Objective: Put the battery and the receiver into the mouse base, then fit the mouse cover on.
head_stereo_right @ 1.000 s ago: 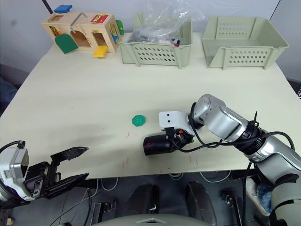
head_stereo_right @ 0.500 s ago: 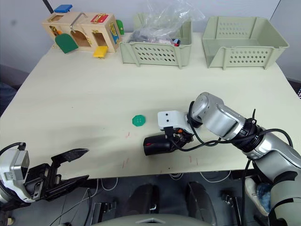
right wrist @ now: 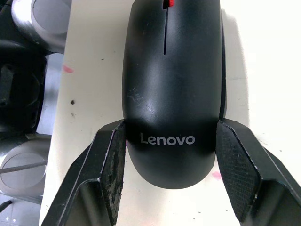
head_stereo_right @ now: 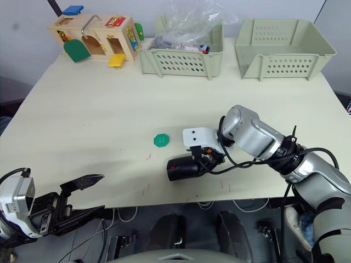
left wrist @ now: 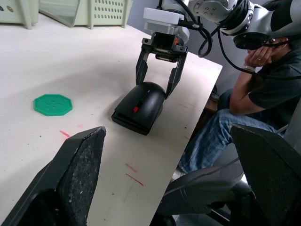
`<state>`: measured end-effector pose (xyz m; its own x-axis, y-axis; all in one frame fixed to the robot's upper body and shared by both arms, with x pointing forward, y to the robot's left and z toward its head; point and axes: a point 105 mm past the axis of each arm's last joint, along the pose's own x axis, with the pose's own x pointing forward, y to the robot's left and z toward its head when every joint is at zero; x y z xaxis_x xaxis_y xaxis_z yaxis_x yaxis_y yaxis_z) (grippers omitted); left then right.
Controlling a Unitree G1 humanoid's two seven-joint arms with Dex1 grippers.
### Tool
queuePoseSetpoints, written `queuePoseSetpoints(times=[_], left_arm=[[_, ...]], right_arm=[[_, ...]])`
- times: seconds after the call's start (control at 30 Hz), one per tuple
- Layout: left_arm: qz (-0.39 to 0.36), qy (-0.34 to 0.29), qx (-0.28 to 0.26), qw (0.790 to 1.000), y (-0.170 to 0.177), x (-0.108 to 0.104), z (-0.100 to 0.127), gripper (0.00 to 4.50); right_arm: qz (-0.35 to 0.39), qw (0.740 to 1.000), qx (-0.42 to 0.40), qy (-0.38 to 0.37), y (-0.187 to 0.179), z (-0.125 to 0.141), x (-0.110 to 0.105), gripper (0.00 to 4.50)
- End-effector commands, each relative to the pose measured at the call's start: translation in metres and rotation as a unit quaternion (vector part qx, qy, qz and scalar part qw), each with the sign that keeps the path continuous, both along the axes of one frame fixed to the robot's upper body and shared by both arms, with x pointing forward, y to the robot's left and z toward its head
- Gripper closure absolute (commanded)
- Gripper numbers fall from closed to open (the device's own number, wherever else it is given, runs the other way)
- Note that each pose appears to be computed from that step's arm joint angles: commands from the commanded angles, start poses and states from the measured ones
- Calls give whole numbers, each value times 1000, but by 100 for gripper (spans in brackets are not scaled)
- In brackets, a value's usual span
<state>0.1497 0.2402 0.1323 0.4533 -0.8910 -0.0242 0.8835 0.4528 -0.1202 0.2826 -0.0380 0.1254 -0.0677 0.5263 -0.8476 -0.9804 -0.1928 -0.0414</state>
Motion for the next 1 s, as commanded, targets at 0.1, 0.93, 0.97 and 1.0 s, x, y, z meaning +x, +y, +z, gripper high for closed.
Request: queuePoseSetpoints(times=[0.1,0.93,0.97,1.0], left_arm=[[-11,-9,4,1000,-3,-3,3,0],[-7,-7,1,1000,-2,-7,-4,0],[-8,-7,2,1000,-2,-7,-4,0],[-8,-6,2,1000,-2,-8,-4,0]], right_arm=[[3,1000,-5,-8,3,5,3,227],[5,1000,-18,3,7,1,2,227],[6,1000,-18,1,7,1,2,227],[11,1000,-14,-4,9,2,2,227]])
